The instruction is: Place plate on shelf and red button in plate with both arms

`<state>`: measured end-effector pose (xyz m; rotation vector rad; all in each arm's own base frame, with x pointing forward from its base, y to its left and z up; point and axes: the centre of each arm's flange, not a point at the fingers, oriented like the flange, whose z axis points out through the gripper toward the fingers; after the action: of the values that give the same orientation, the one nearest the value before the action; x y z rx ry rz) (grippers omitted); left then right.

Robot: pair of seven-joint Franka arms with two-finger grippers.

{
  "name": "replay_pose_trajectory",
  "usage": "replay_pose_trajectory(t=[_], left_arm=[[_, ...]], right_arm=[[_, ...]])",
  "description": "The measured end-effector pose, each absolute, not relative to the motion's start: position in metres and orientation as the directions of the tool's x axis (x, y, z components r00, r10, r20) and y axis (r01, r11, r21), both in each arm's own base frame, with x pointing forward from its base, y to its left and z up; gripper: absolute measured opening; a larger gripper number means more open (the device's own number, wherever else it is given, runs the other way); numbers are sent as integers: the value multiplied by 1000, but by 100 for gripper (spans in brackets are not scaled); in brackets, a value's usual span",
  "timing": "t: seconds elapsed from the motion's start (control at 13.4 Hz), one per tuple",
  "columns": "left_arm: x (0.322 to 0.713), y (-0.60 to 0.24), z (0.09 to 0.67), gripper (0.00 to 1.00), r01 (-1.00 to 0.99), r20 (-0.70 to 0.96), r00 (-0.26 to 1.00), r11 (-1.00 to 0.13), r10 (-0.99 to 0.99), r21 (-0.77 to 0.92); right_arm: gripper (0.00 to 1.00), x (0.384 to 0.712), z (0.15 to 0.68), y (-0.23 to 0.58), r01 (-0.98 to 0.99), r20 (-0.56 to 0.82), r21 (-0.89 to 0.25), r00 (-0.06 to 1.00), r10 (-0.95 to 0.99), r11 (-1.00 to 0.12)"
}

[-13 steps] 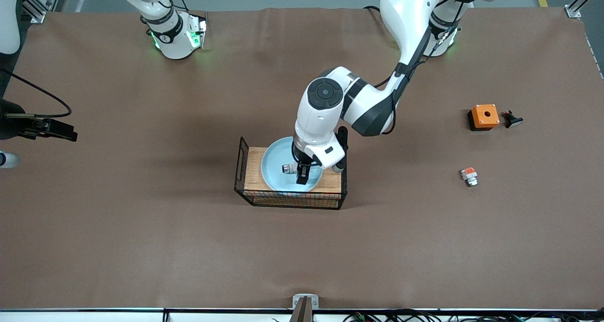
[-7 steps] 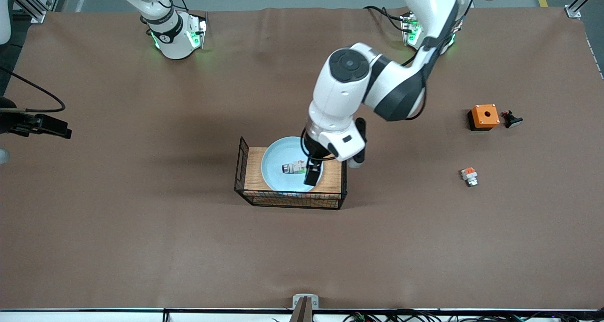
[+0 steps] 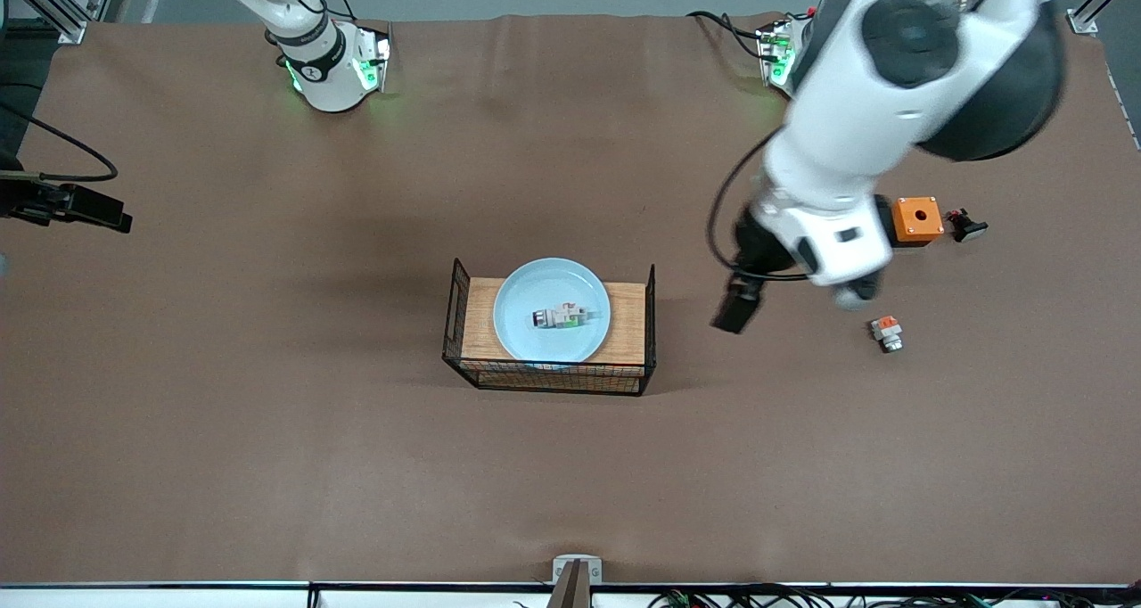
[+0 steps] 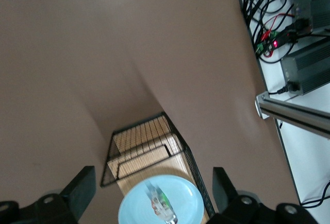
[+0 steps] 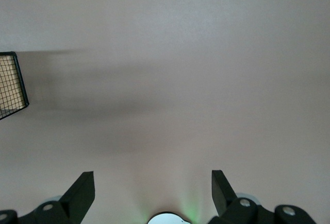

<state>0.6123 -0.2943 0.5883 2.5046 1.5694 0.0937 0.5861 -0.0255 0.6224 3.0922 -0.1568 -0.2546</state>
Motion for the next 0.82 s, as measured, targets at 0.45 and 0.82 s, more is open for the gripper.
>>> replay_pose_trajectory(t=[0.45,0.82], left_arm=[[593,-169,621,100,628,-73,776,-778,626,2],[571,-67,625,100,367,-118,924,-930,363,12]], right_arm=[[100,552,654,-26,-114,-155,50,981,-120,-992],[100,531,662,-36,-137,-140,53,980,-143,-989]])
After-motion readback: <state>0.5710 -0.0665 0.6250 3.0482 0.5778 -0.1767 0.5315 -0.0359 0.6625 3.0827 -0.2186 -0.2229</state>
